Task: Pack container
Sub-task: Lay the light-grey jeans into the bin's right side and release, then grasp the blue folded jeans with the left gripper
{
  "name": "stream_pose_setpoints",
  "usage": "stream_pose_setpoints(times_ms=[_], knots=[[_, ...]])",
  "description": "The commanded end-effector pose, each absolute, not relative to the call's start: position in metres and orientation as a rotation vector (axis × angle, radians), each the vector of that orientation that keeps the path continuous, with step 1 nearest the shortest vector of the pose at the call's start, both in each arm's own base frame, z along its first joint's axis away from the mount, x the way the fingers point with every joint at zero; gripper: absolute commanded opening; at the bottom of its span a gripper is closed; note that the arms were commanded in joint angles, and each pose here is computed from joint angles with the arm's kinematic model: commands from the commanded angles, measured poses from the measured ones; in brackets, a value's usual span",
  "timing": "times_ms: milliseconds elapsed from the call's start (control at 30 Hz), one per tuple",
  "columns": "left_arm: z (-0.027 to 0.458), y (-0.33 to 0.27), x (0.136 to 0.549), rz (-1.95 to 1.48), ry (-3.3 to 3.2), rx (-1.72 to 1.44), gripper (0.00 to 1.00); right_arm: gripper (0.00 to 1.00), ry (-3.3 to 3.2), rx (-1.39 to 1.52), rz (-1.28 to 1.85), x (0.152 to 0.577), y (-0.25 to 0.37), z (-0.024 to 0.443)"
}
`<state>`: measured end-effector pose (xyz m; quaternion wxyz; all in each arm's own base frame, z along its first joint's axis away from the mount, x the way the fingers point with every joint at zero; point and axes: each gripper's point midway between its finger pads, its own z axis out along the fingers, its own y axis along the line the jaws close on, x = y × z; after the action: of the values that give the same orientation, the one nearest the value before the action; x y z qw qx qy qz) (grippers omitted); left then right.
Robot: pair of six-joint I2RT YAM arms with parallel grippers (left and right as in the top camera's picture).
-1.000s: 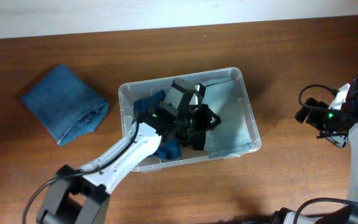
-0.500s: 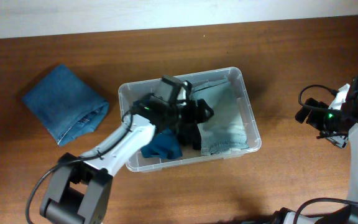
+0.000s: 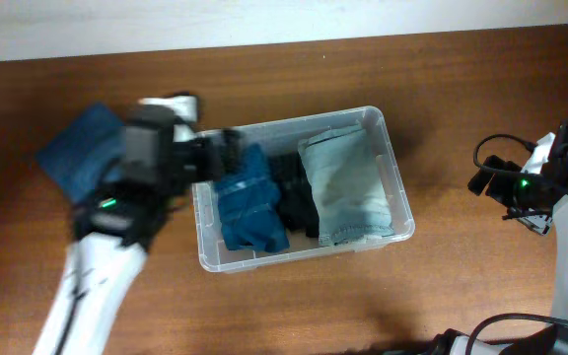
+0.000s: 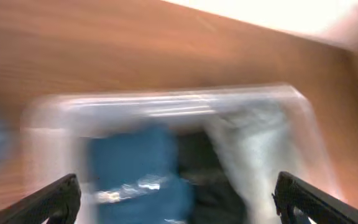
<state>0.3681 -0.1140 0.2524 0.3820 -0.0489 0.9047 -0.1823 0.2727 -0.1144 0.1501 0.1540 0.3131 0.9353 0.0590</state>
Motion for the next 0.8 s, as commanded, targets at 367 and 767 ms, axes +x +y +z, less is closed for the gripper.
stream_pose_setpoints(times_ms=[367, 767], knots=[[0.112, 0.145, 0.380, -0.167, 2.482, -0.899, 0.99, 0.98, 2.679, 0.894, 0.179, 0.274, -0.114, 0.150], [0.008, 0.172, 0.399, -0.355, 2.547, -0.932, 0.99, 0.98, 2.681, 0.895, 0.180, 0.273, -0.114, 0.150]])
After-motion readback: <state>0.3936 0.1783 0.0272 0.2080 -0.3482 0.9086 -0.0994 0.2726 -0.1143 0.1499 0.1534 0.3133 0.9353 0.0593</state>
